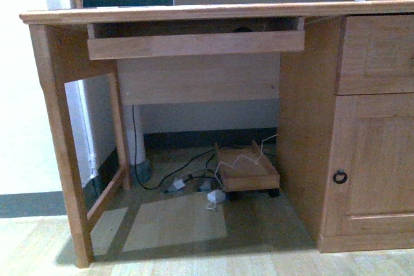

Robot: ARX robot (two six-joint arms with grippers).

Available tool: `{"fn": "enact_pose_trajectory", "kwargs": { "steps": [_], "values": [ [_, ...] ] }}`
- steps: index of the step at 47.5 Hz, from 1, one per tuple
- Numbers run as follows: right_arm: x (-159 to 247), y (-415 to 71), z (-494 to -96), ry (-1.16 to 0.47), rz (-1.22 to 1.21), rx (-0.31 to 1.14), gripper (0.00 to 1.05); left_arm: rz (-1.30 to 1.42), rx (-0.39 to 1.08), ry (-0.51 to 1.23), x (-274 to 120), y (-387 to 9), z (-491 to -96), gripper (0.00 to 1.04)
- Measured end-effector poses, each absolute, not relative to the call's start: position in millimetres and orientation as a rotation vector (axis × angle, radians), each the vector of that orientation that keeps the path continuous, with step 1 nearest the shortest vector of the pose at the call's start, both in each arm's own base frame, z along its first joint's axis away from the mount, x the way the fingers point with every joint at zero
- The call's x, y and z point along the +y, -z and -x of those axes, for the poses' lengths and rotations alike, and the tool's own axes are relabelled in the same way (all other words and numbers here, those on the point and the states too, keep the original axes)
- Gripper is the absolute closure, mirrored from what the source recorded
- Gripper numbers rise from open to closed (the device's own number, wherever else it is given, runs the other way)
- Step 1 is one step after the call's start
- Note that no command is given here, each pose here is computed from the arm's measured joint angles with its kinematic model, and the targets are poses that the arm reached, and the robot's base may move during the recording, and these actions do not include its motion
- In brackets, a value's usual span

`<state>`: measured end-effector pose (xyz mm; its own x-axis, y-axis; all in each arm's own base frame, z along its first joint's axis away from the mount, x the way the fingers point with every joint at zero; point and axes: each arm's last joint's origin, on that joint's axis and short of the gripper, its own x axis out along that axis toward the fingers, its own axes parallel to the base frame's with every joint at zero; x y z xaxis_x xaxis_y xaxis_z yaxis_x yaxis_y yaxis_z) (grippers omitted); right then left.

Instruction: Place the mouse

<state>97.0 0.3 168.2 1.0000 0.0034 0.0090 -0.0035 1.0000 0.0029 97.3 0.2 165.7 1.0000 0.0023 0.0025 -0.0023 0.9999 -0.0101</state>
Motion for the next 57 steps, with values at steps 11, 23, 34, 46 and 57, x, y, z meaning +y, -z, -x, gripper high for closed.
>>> {"fn": "enact_pose_trajectory", "kwargs": {
  "steps": [11,23,34,46,57],
  "values": [
    [0.3,-168.2,-97.0,-0.003,-0.003,-0.009,0.07,0.01,-0.002,-0.002,0.2,-165.7,-97.3,0.08],
    [0.3,-168.2,-97.0,-0.003,-0.003,-0.009,0.07,0.01,-0.002,-0.002,0.2,-165.7,-97.3,0.08],
    [0.3,-168.2,-97.0,-0.003,-0.003,-0.009,0.07,0.01,-0.002,-0.002,0.2,-165.7,-97.3,0.08],
    [0.3,-168.2,-97.0,-0.003,-0.003,-0.009,0.07,0.01,-0.002,-0.002,0.2,-165.7,-97.3,0.08],
    [0.3,-168.2,-97.0,-0.003,-0.003,-0.009,0.07,0.01,-0.002,-0.002,0.2,-165.7,-97.3,0.08]
  ]
}}
